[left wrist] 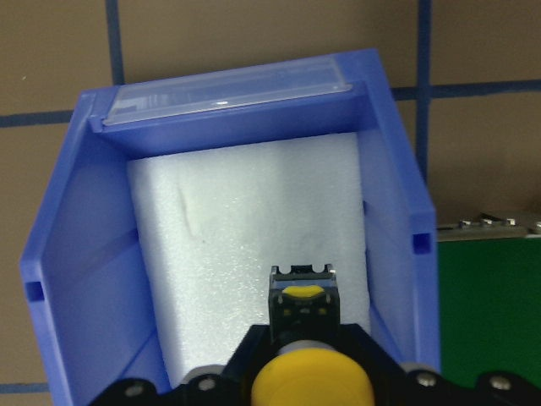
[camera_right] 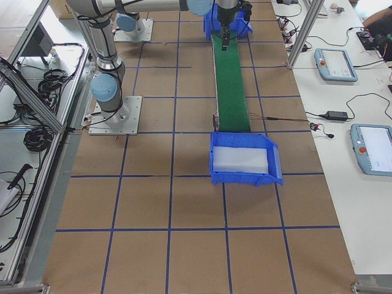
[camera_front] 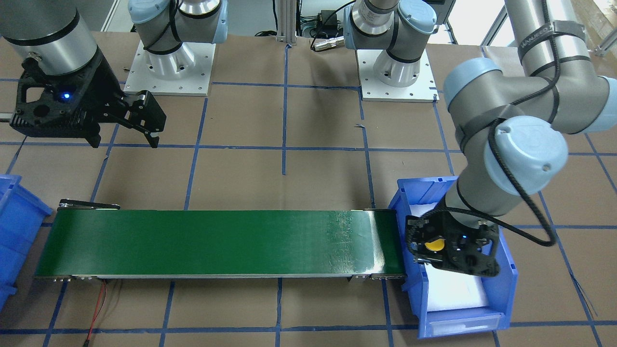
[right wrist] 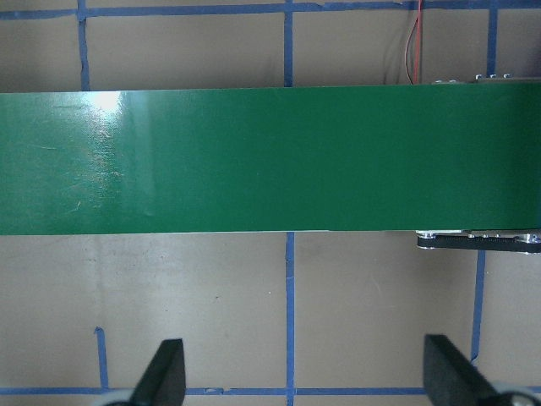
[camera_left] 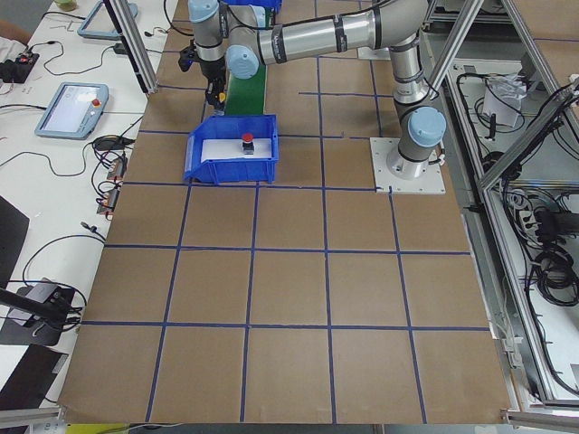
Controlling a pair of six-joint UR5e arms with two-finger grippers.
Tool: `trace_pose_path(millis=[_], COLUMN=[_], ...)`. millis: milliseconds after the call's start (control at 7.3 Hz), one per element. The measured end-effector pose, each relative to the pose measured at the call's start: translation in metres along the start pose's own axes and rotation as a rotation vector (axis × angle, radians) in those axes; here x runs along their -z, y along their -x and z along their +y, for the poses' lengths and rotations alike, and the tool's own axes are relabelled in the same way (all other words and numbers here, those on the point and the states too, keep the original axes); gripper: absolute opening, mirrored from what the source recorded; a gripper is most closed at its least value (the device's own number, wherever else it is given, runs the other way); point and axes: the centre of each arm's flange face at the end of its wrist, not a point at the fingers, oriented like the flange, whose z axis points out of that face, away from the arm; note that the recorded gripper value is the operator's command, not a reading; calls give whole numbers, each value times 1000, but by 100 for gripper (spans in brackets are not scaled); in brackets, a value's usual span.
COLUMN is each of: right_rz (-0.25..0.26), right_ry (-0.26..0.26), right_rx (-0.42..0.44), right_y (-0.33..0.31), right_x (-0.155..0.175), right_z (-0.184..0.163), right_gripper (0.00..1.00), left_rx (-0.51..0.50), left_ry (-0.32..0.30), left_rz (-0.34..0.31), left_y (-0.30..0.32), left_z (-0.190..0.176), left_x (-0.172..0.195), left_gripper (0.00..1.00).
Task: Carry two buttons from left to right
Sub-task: 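Lift the yellow button with the left gripper and carry it over the conveyor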
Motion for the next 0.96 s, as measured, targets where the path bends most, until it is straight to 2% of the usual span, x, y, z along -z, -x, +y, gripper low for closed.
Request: trace_pose_path(millis=[411, 822, 959], right_rz=[-2, -1, -2], right_ry=[-1, 5, 9], right_rx=[5, 4, 3], right_y=[3, 1, 1], right_x=[0, -2, -2], right_z=[0, 0, 1], right_gripper=[100, 98, 99], left_rx=[-347, -640, -725], left_ry=[58, 94, 85], left_rz=[19, 43, 40], left_y=[-70, -88, -96], left_z=[-5, -7, -4], left_x=[-37, -69, -77], left_gripper=[10, 11, 11])
